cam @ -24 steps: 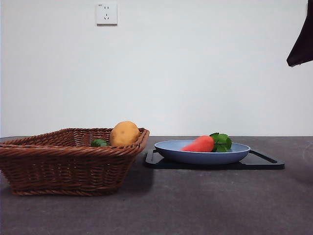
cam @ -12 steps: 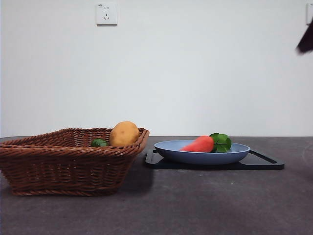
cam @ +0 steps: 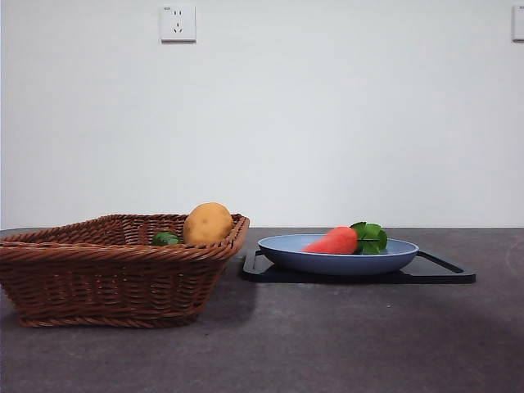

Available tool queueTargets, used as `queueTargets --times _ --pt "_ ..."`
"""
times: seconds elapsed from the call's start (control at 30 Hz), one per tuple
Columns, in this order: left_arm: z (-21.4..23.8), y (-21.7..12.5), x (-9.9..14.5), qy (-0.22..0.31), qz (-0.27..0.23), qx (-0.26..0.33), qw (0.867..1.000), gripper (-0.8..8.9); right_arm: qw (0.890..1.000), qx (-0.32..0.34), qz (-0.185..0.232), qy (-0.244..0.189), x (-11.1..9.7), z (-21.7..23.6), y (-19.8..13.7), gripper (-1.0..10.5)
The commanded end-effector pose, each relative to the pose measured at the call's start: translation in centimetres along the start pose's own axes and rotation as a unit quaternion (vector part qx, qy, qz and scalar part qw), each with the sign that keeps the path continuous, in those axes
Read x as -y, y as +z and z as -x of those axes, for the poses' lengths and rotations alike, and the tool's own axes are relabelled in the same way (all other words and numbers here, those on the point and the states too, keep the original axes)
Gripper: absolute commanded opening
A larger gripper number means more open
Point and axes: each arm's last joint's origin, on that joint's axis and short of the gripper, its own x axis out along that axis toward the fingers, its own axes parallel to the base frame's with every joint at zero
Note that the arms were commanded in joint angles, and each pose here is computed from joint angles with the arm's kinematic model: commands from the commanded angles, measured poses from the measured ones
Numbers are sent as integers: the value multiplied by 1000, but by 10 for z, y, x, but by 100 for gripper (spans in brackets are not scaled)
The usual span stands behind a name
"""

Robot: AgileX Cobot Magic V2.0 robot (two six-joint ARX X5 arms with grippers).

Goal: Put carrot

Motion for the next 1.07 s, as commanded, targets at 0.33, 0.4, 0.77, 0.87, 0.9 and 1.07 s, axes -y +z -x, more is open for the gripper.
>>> queueTargets --times 0.33,0.4,0.77,0.87,0.9,1.07 --pt "-1 -2 0 1 5 2 1000 8 1000 -11 -14 -23 5 -3 -40 11" --pt "-1 -2 0 1 5 3 1000 8 999 -11 -15 -26 5 -3 -40 11" --pt "-1 -2 0 1 5 3 1000 8 999 -11 -17 -28 5 -3 -40 11" --pt "-1 -2 0 1 5 3 1000 8 999 -11 -17 -28 5 -3 -40 11" --pt "-1 -2 0 1 5 3 1000 8 999 -11 -17 -28 5 -3 -40 11" --pt "-1 -2 0 1 5 3 1000 8 999 -11 -17 -28 5 -3 -40 11"
